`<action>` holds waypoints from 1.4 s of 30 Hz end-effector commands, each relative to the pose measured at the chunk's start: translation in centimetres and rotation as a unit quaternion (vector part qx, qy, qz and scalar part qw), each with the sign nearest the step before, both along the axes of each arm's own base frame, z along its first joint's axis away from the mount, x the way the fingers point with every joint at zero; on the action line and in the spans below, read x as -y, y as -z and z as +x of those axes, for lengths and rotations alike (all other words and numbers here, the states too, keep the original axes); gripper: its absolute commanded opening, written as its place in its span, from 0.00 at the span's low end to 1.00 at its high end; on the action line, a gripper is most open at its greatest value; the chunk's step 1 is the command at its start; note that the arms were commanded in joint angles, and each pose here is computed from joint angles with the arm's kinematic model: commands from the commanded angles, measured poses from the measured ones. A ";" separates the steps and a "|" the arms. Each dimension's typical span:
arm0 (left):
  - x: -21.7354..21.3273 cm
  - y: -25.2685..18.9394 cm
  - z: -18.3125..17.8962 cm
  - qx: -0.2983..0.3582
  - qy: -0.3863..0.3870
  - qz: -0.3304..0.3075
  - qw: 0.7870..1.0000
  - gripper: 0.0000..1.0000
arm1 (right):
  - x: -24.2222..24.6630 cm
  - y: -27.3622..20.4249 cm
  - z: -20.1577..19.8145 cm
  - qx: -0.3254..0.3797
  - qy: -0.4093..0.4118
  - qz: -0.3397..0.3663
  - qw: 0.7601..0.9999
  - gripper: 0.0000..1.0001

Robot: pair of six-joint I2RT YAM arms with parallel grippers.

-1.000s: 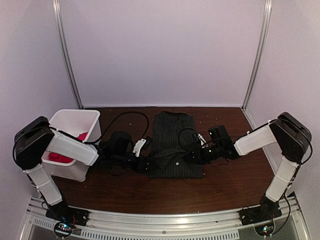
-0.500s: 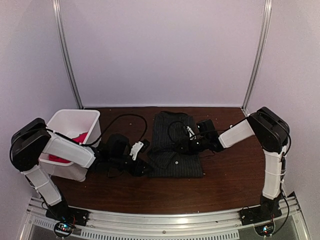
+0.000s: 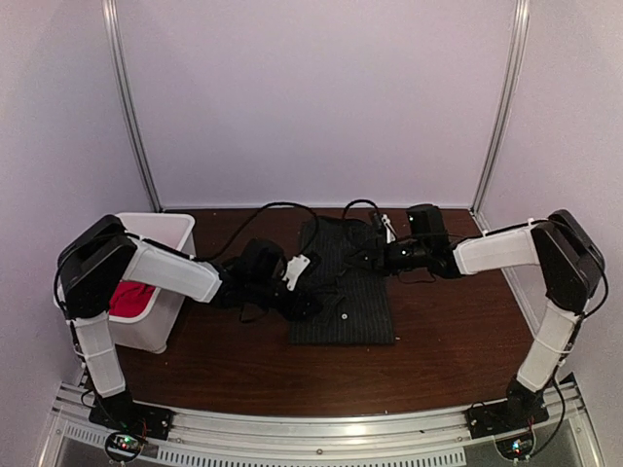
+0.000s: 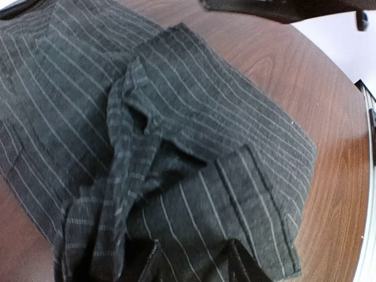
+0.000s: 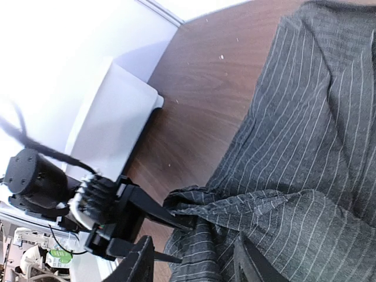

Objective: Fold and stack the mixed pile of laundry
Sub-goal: Smooth out the 2/3-rectangle-folded shirt at the center of the board, then move the 2/3-rectangle-folded shirt to the center of the board.

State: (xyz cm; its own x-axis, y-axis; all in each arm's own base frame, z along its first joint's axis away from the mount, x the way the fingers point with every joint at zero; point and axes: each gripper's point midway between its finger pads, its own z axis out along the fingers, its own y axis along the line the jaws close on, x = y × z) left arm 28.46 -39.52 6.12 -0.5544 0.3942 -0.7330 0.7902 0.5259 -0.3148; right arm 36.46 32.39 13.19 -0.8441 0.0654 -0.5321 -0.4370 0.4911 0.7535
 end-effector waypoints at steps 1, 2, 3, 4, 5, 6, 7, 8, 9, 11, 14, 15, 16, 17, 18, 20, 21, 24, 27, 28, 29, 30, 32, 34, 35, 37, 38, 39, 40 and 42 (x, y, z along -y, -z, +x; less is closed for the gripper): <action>1.8 -1.7 3.3 0.046 -0.001 0.013 0.999 0.39 | 3.5 -2.6 -0.4 0.022 0.030 -0.011 0.999 0.48; 2.1 -2.0 4.4 0.053 -0.010 0.018 0.998 0.39 | 4.2 -2.9 -0.5 0.028 0.039 -0.020 0.999 0.48; 2.4 -2.3 5.3 0.057 -0.019 0.022 0.998 0.38 | 4.9 -3.0 -0.7 0.032 0.046 -0.028 0.998 0.47; 2.7 -2.4 6.3 0.060 -0.027 0.025 0.998 0.38 | 5.3 -3.1 -1.0 0.035 0.050 -0.035 0.998 0.47; 3.0 -2.7 7.4 0.062 -0.035 0.027 0.997 0.38 | 5.5 -3.0 -1.6 0.033 0.050 -0.037 0.998 0.46; 3.0 -2.6 8.6 0.060 -0.047 0.032 0.997 0.38 | 5.5 -3.0 -2.1 0.032 0.048 -0.031 0.998 0.46; 3.3 -3.1 9.6 0.062 -0.053 0.026 0.996 0.38 | 5.3 -3.1 -2.7 0.031 0.043 -0.024 0.998 0.46; 3.4 -3.5 10.5 0.061 -0.057 0.017 0.996 0.38 | 4.9 -2.9 -3.5 0.029 0.035 -0.019 0.999 0.45; 3.5 -4.3 11.2 0.060 -0.060 0.004 0.996 0.38 | 4.4 -2.6 -4.4 0.026 0.026 -0.020 0.999 0.45; 3.4 -6.9 12.2 0.066 -0.067 -0.021 0.995 0.39 | 3.3 -1.7 -6.1 0.020 0.010 -0.028 0.999 0.44; 1.6 -9.8 12.9 0.057 -0.093 -0.032 0.994 0.42 | 1.0 -0.3 -9.3 0.011 -0.020 -0.039 0.999 0.42; 0.6 -10.3 12.9 0.048 -0.106 -0.037 0.993 0.44 | 0.4 0.1 -10.2 0.007 -0.028 -0.043 0.999 0.42; -0.8 -10.4 13.0 0.035 -0.126 -0.040 0.991 0.47 | -0.1 0.4 -11.0 0.003 -0.034 -0.044 0.998 0.43; -2.0 -10.6 12.8 0.019 -0.142 -0.050 0.988 0.48 | -0.7 0.5 -11.6 -0.005 -0.038 -0.038 0.999 0.44; -3.2 -10.4 12.4 0.013 -0.152 -0.053 0.987 0.50 | -1.2 0.6 -12.3 -0.012 -0.044 -0.033 0.998 0.47; -4.7 -10.7 11.1 0.008 -0.160 -0.068 0.985 0.52 | -2.2 0.6 -13.3 -0.019 -0.048 -0.023 0.998 0.56; -5.4 -10.6 10.6 0.011 -0.165 -0.065 0.984 0.53 | -2.7 0.6 -13.5 -0.020 -0.050 -0.019 0.998 0.59; -7.1 -10.3 9.2 0.008 -0.182 -0.055 0.982 0.53 | -3.9 1.6 -13.4 -0.034 -0.047 -0.025 0.998 0.61; -8.5 -10.7 8.0 0.011 -0.197 -0.059 0.978 0.53 | -4.7 2.8 -12.5 -0.044 -0.035 -0.027 0.998 0.61; -9.0 -10.9 7.6 0.013 -0.202 -0.061 0.977 0.53 | -5.1 3.2 -12.2 -0.046 -0.034 -0.026 0.998 0.60; -9.3 -11.0 7.3 0.014 -0.206 -0.063 0.976 0.53 | -5.5 3.5 -11.9 -0.049 -0.033 -0.027 0.998 0.60; -9.7 -11.3 7.0 0.017 -0.209 -0.063 0.976 0.54 | -6.0 3.8 -11.7 -0.052 -0.035 -0.025 0.998 0.60; -10.4 -11.4 6.6 0.021 -0.216 -0.061 0.974 0.54 | -6.8 4.0 -11.2 -0.054 -0.037 -0.013 0.998 0.58; -10.9 -10.8 6.0 0.017 -0.216 -0.052 0.975 0.54 | -7.7 4.0 -10.7 -0.058 -0.040 0.002 0.998 0.56; -11.1 -10.6 5.7 0.015 -0.217 -0.047 0.975 0.54 | -8.0 3.8 -10.4 -0.056 -0.040 0.008 0.998 0.55; -11.9 -9.9 5.2 0.014 -0.224 -0.040 0.974 0.54 | -8.5 3.3 -9.3 -0.059 -0.031 0.023 0.998 0.54; -12.2 -9.6 4.9 0.013 -0.227 -0.036 0.973 0.54 | -8.6 3.2 -8.7 -0.063 -0.024 0.034 0.997 0.51; -12.5 -9.3 4.6 0.011 -0.230 -0.035 0.973 0.54 | -8.5 3.1 -8.0 -0.068 -0.017 0.046 0.996 0.46; -12.7 -9.2 4.4 0.010 -0.231 -0.034 0.972 0.54 | -8.1 3.2 -7.1 -0.074 -0.005 0.056 0.996 0.40; -13.0 -8.8 4.0 0.008 -0.232 -0.031 0.972 0.54 | -7.1 3.3 -5.5 -0.083 0.018 0.077 0.993 0.23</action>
State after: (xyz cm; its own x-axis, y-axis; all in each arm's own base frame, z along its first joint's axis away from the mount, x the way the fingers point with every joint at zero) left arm 32.79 -27.25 14.84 -0.6606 0.0800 -0.7465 0.4943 0.7947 -0.3522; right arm 27.36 40.21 8.04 -0.9234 0.0343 -0.3824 -0.3259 0.4563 0.8280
